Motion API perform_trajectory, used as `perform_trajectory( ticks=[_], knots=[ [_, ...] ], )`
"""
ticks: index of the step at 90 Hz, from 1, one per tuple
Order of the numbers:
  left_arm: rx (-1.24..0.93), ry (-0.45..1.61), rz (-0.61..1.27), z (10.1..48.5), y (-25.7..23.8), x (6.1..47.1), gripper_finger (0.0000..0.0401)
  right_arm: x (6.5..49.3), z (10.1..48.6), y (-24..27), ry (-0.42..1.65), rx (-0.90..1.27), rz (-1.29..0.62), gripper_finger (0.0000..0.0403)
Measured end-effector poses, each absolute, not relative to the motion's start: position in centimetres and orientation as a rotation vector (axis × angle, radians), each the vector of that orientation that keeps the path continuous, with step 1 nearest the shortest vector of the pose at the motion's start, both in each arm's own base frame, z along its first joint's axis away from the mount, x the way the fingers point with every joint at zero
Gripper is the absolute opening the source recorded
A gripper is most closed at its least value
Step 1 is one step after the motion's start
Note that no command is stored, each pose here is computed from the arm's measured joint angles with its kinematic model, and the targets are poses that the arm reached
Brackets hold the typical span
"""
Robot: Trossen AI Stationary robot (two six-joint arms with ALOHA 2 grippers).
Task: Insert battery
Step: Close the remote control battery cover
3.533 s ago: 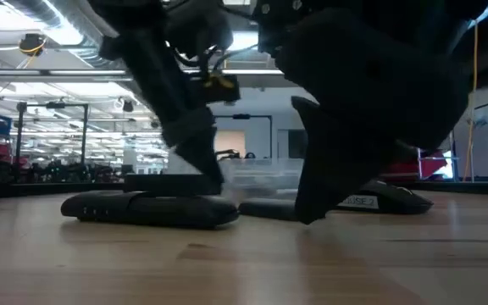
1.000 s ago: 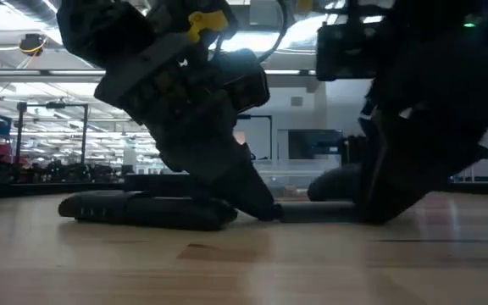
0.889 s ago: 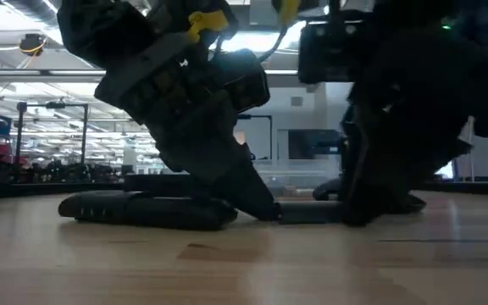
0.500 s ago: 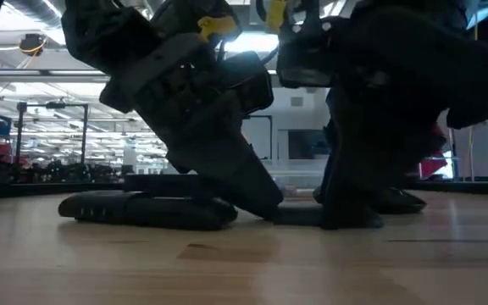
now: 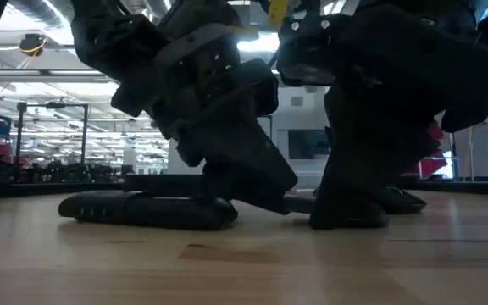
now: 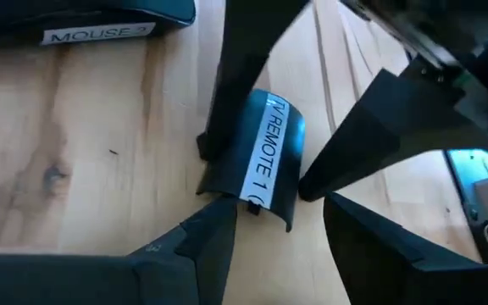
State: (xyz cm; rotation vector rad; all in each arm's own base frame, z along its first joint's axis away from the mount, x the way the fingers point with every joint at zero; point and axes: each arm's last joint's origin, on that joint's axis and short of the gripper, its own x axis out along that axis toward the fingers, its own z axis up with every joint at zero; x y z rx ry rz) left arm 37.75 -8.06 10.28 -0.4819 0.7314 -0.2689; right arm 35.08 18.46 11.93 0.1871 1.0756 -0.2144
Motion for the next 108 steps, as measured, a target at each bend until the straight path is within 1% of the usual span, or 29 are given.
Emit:
perform_trajectory(
  ticks=[19,38,61,72,83,94,108],
  knots=[
    [-0.483,0.733,-0.273,10.3,-7.9,37.8,0.0162,34.5,13.2,20.0,1.132,0.123,-0.228,0.0252],
    [-0.484,0.734,-0.272,10.3,-7.9,37.8,0.0162,33.6,12.7,20.7,1.165,0.200,-0.258,0.0252],
    [-0.513,0.758,-0.320,10.3,-8.3,37.6,0.0162,33.1,11.7,20.9,1.109,0.290,-0.279,0.0252],
    [-0.510,0.752,-0.284,10.3,-8.9,37.5,0.0162,33.0,11.5,21.1,1.070,0.318,-0.296,0.0252],
    [-0.579,0.754,-0.215,10.2,-8.8,37.6,0.0162,32.9,11.5,21.4,1.057,0.317,-0.302,0.0252],
    [-0.604,0.776,-0.192,10.1,-8.8,37.5,0.0153,32.9,11.5,21.5,1.052,0.330,-0.306,0.0252],
    [-0.584,0.843,-0.174,9.9,-8.7,37.2,0.0139,32.9,11.6,21.5,1.067,0.324,-0.310,0.0252]
  ],
)
